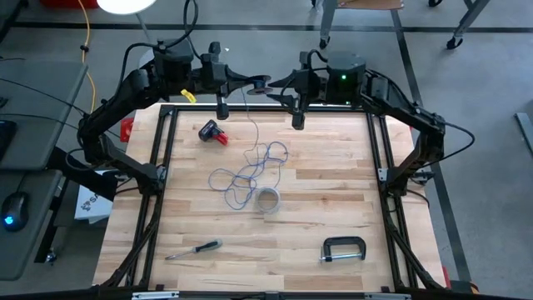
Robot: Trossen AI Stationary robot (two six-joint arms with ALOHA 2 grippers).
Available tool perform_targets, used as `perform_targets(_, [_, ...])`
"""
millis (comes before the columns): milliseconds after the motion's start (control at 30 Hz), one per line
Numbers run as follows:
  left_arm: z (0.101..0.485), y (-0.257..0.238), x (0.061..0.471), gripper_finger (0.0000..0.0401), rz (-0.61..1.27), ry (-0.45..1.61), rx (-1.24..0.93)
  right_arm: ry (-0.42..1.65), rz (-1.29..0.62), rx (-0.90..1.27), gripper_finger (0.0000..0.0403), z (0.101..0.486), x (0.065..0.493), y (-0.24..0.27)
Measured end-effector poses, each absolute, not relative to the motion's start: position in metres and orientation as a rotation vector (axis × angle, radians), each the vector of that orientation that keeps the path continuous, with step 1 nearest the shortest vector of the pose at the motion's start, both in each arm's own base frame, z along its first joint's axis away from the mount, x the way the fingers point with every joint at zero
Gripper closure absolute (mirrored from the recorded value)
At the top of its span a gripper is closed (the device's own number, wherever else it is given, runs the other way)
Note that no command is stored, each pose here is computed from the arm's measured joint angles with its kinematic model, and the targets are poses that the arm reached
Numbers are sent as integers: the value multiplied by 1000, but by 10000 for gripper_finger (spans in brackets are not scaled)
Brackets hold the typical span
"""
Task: Coil cords
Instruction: Coil the blue wire on the spool
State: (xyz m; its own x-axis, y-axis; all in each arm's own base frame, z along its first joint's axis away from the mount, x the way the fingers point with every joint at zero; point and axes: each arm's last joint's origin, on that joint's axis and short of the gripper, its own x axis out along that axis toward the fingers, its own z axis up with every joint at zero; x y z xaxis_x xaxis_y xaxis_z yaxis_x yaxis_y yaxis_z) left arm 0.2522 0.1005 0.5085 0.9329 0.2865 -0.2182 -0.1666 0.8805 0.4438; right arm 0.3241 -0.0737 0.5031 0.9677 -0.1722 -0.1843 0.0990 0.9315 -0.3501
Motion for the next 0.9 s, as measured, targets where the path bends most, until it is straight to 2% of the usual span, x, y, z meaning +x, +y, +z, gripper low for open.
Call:
perform_targets(300, [509, 96, 254, 399, 222, 278, 431, 208, -104, -335, 325, 503, 325, -68])
perform_targets(500, [510, 96, 255, 395, 233, 268, 433, 202, -92, -326, 394, 503, 326, -63])
perform_targets(667, [509, 96, 254, 366, 256, 264, 348, 200, -125, -290, 401, 504, 326, -63])
perform_targets(900, [495, 94, 241, 310, 293, 450, 270, 229, -187, -278, 402, 507, 315, -70])
